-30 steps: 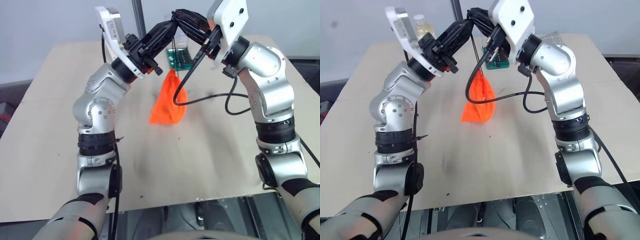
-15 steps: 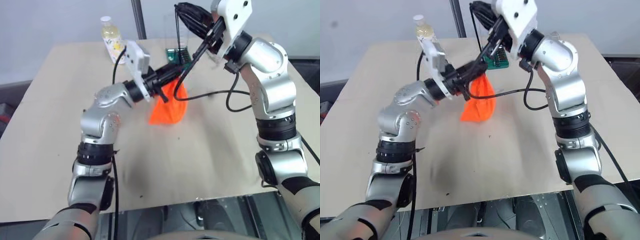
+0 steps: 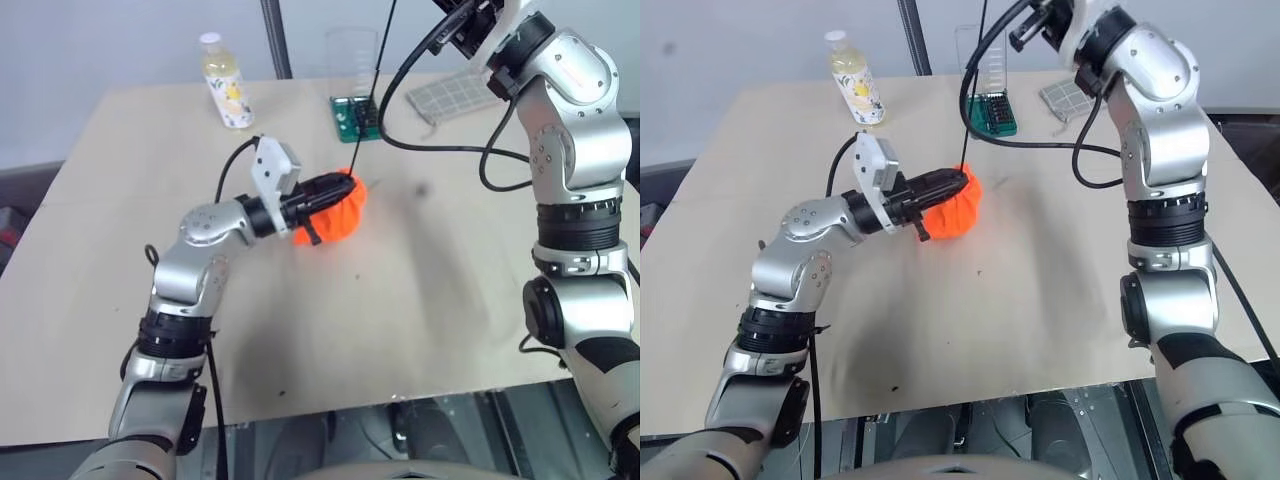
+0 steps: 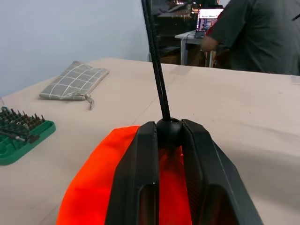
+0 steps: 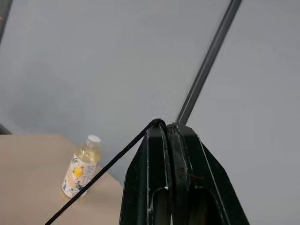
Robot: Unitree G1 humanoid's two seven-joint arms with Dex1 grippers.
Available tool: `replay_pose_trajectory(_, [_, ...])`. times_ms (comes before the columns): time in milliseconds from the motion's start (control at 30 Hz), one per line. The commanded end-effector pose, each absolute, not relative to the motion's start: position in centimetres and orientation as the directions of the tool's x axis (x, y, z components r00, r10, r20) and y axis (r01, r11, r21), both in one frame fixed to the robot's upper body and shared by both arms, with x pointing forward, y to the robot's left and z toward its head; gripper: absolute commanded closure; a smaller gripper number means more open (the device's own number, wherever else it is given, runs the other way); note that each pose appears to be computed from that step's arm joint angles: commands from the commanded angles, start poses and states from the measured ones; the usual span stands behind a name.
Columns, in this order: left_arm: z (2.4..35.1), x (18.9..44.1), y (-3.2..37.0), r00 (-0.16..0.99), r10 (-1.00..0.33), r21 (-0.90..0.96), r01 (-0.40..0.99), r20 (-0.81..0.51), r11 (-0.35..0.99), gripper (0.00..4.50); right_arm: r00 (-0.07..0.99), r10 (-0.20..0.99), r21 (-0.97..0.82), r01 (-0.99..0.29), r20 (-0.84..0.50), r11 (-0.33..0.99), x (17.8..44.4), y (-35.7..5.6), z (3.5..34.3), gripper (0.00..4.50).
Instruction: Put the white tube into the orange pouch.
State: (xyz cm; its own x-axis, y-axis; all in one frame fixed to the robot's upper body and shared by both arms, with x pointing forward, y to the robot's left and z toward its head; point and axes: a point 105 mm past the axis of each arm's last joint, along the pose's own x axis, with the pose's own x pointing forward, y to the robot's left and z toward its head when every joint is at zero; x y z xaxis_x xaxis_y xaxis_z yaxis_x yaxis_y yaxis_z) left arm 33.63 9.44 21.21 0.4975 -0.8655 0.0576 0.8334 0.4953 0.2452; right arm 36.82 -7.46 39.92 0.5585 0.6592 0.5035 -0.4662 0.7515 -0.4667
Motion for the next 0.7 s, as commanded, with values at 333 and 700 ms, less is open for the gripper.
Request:
replay_pose_trajectory(333, [18.1,34.3,10.4,0.570,-0.821,0.172,0.814,-0.046,0.555,4.33,0.512,0.773,-0.555,-0.544,0.375,0.629,33.8,-7.9,37.8,2.21])
replay_pose_trajectory(700, [20.3,31.1,13.4,0.627,-0.778,0.055,0.776,0.044,0.628,4.33,0.675,0.738,-0.461,-0.656,-0.003,0.597,35.0,-13.4,26.0,1.37])
